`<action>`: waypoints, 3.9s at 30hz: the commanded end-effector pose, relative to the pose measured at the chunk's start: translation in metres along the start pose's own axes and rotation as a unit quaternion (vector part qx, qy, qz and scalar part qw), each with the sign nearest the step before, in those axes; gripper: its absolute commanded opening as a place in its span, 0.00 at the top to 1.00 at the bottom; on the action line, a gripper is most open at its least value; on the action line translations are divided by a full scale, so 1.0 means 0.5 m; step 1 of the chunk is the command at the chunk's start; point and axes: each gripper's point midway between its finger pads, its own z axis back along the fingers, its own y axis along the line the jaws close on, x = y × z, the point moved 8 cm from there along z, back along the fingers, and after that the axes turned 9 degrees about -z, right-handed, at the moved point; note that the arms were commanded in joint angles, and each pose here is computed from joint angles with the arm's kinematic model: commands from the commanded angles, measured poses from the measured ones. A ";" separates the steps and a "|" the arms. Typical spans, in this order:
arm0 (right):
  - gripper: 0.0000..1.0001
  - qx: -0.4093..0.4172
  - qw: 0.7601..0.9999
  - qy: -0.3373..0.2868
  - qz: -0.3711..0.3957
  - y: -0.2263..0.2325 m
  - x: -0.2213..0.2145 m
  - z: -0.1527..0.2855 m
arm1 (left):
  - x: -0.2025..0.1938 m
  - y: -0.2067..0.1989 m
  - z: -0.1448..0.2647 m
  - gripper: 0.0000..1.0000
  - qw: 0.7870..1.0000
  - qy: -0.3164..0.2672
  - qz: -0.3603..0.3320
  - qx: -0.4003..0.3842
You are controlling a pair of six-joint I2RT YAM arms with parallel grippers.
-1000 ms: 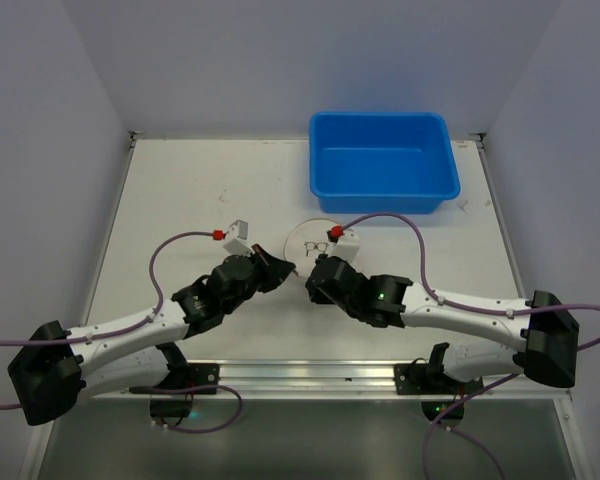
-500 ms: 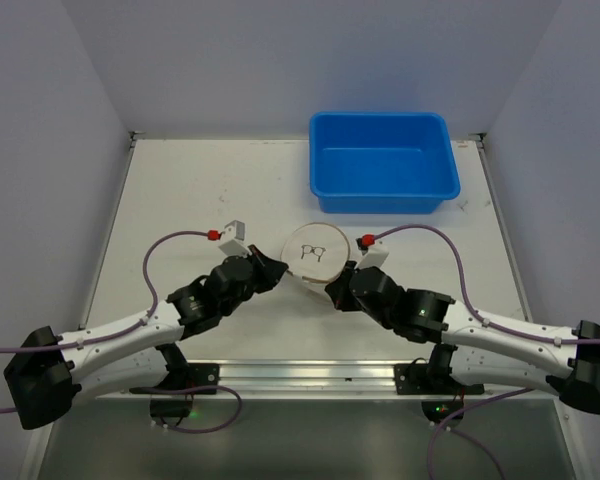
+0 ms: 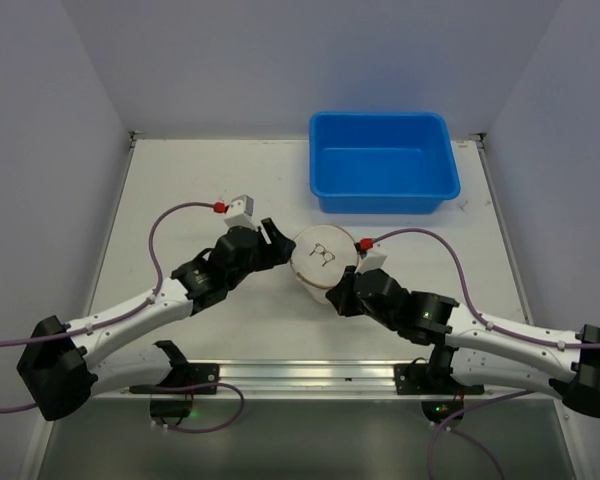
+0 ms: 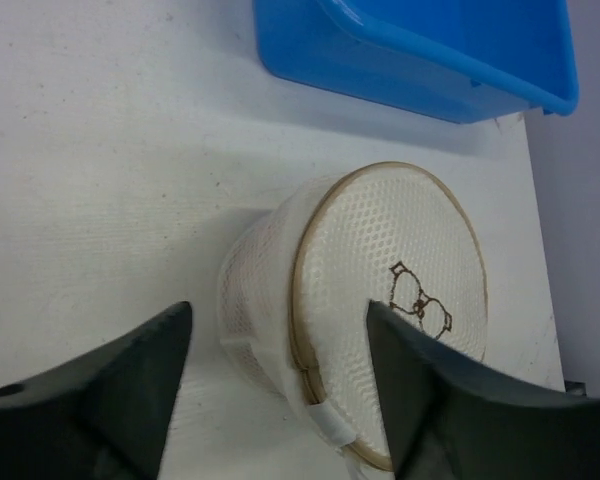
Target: Unzip the laundry bag and remove the bra
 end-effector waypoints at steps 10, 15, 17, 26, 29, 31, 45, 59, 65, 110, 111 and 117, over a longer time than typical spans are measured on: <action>1.00 0.034 0.999 -0.008 -0.020 0.073 0.035 -0.007 | -0.072 -0.023 0.075 0.02 0.994 0.074 0.056 -0.056; 1.00 0.034 0.999 0.005 -0.017 0.074 0.025 -0.018 | -0.108 -0.048 0.036 0.21 0.990 0.096 0.065 -0.077; 1.00 0.038 0.999 0.007 -0.017 0.075 0.023 -0.018 | -0.107 -0.056 0.023 0.34 0.990 0.091 0.068 -0.081; 1.00 0.016 1.000 0.005 -0.019 0.022 0.002 -0.007 | -0.060 -0.043 0.031 1.00 0.997 0.041 0.045 -0.043; 1.00 0.019 1.000 0.003 -0.021 0.012 0.001 0.003 | -0.040 -0.025 0.028 1.00 0.997 0.043 0.035 -0.047; 1.00 0.017 1.000 0.005 -0.021 0.007 -0.001 0.007 | -0.026 -0.004 0.019 1.00 0.998 0.039 0.037 -0.036; 1.00 0.041 0.999 0.028 -0.010 0.011 -0.010 0.020 | 0.098 0.000 -0.051 0.91 0.997 0.046 -0.046 -0.036; 1.00 0.079 0.997 0.020 -0.014 0.139 0.046 -0.013 | 0.085 0.011 0.039 0.09 0.997 0.034 0.015 -0.073; 1.00 0.099 0.995 0.027 -0.014 0.166 0.048 -0.029 | 0.024 0.041 0.089 0.22 0.995 0.044 0.047 -0.082; 1.00 0.128 0.989 0.067 0.013 0.134 0.016 -0.017 | 0.067 -0.007 0.008 0.13 0.993 0.076 -0.017 -0.088; 1.00 0.135 0.989 0.063 0.008 0.150 0.026 -0.016 | 0.067 -0.004 0.016 0.09 0.994 0.070 -0.010 -0.087; 1.00 0.134 0.989 0.057 0.004 0.179 0.036 -0.039 | 0.033 0.020 0.075 0.07 0.995 0.052 0.034 -0.079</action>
